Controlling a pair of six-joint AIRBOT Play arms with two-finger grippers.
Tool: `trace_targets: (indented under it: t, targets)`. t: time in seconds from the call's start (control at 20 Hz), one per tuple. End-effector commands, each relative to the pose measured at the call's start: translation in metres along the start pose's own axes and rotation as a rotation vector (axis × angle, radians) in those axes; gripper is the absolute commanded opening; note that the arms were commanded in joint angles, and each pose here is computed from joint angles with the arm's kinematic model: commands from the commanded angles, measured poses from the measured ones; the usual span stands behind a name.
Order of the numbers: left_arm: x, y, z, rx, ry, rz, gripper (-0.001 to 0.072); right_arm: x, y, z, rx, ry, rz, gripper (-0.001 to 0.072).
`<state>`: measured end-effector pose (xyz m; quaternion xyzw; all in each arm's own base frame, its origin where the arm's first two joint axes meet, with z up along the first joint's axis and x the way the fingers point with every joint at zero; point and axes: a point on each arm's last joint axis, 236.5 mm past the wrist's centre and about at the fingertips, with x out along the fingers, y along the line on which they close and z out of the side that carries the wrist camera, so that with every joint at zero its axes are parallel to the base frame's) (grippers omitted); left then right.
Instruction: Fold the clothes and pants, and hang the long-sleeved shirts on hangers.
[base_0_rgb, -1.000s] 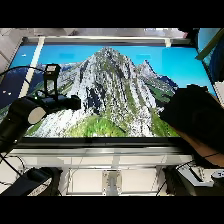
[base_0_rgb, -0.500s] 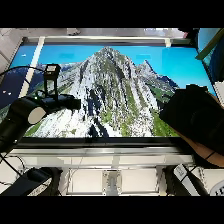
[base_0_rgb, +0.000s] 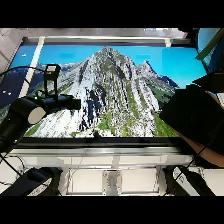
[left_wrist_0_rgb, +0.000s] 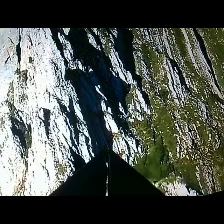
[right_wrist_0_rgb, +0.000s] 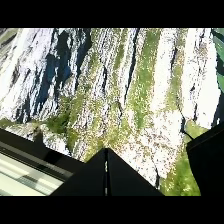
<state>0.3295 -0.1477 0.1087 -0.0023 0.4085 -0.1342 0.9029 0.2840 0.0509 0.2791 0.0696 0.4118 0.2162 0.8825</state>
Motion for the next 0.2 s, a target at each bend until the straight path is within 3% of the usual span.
trace_targets:
  t: [0.0,0.15]
  targets:
    - [-0.0003,0.0005,0.0002,-0.001,0.0,0.001,0.0023,0.0019,0.0018,-0.0035,-0.02,0.019,-0.006,0.0039]
    - [-0.0003,0.0003,0.0002,0.0,0.0,0.001,0.0023,0.0019,0.0018,-0.0035,-0.02,0.019,-0.006,0.0039]
